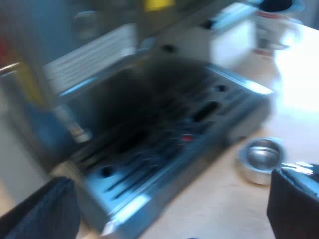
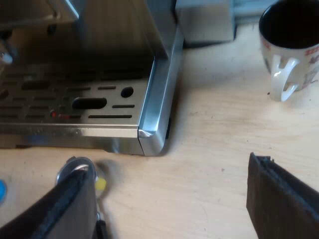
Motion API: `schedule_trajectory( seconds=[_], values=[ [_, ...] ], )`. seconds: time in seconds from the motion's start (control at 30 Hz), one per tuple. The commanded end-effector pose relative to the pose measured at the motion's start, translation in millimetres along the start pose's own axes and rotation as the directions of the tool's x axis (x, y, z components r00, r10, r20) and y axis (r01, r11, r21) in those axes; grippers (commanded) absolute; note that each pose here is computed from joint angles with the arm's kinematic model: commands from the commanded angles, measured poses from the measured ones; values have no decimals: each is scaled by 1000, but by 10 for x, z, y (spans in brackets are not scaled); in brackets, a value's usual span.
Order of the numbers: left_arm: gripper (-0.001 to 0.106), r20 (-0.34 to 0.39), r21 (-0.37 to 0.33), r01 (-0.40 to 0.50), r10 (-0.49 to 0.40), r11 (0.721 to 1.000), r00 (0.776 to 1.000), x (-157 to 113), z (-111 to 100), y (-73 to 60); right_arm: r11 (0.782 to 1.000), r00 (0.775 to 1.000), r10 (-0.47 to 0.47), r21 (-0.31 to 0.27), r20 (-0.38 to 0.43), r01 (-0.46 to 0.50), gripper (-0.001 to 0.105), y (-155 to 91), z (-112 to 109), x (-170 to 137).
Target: Put the handle in the coffee machine
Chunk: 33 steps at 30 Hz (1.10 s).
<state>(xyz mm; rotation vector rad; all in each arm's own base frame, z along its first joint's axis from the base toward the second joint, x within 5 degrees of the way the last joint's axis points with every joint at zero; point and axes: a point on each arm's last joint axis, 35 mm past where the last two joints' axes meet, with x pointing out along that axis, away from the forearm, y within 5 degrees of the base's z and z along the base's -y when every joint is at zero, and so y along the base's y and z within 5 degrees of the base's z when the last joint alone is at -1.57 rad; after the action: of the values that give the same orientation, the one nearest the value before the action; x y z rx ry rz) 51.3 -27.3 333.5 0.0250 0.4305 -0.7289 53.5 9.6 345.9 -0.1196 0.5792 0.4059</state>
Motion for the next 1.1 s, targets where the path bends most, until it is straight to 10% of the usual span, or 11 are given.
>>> schedule_trajectory(
  seconds=[0.03, 0.6, 0.63, 0.93, 1.1],
  values=[
    [78, -40, 39, 116, -115, 992, 993, 108, 79, 0, 998, 997, 57, -28, -43, -58, 66, -29, 111, 50],
    [78, -288, 0, 508, -487, 861, 825, 680, 72, -123, 935, 872, 295, -72, -390, -348, 66, 80, 236, 590],
    [78, -307, -9, 524, -501, 852, 810, 745, 63, -112, 930, 808, 250, -101, -533, -354, 63, 183, 201, 773],
    [78, -417, -20, 559, -515, 829, 749, 1098, -30, -47, 927, 700, 226, -72, -678, -369, 6, 457, 156, 1090],
    [78, -451, -19, 596, -539, 803, 712, 1173, -63, -109, 945, 666, 152, -91, -731, -315, 0, 564, 37, 1229]
  ],
)
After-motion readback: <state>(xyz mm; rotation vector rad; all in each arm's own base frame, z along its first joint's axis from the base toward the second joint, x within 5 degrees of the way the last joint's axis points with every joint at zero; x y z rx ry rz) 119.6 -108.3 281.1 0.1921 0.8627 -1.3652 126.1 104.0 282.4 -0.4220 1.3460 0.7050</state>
